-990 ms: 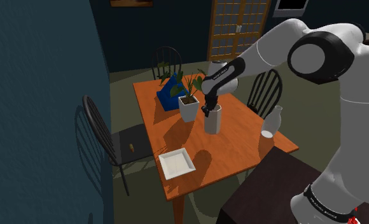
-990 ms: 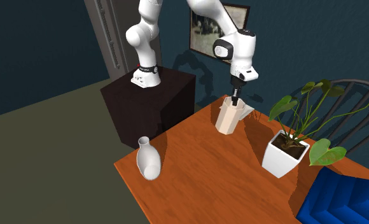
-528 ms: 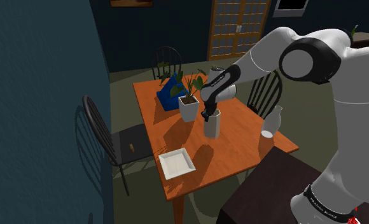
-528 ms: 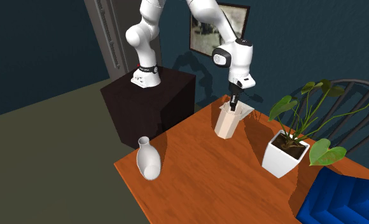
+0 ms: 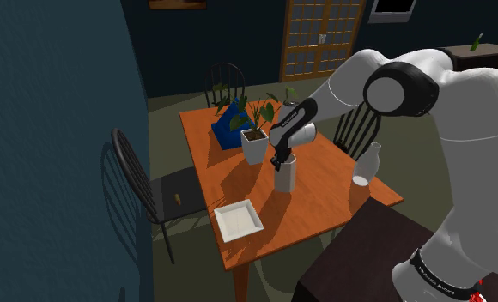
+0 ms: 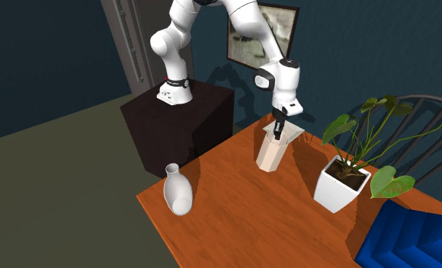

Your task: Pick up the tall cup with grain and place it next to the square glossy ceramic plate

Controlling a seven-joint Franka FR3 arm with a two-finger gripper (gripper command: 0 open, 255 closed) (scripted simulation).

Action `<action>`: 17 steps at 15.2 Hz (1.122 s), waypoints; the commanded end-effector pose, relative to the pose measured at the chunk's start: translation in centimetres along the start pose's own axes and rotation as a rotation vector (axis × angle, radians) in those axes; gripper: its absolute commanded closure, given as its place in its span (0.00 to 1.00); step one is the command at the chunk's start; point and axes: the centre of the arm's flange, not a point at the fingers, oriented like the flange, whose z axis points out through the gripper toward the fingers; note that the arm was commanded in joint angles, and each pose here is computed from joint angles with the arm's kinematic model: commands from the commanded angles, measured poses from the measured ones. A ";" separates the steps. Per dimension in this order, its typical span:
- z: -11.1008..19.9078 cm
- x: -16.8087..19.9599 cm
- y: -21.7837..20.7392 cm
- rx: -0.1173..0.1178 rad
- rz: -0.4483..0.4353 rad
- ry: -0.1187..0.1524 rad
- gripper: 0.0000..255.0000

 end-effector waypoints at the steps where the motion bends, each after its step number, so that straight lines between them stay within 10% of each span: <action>1: 1.2 -0.1 -0.1 0.000 0.000 0.001 1.00; 9: 1.2 -0.1 -0.1 0.000 0.000 0.001 1.00; 10: 1.2 -0.1 -0.1 0.000 0.000 0.001 0.00; 17: -1.4 -0.1 -0.1 0.000 0.000 0.001 0.00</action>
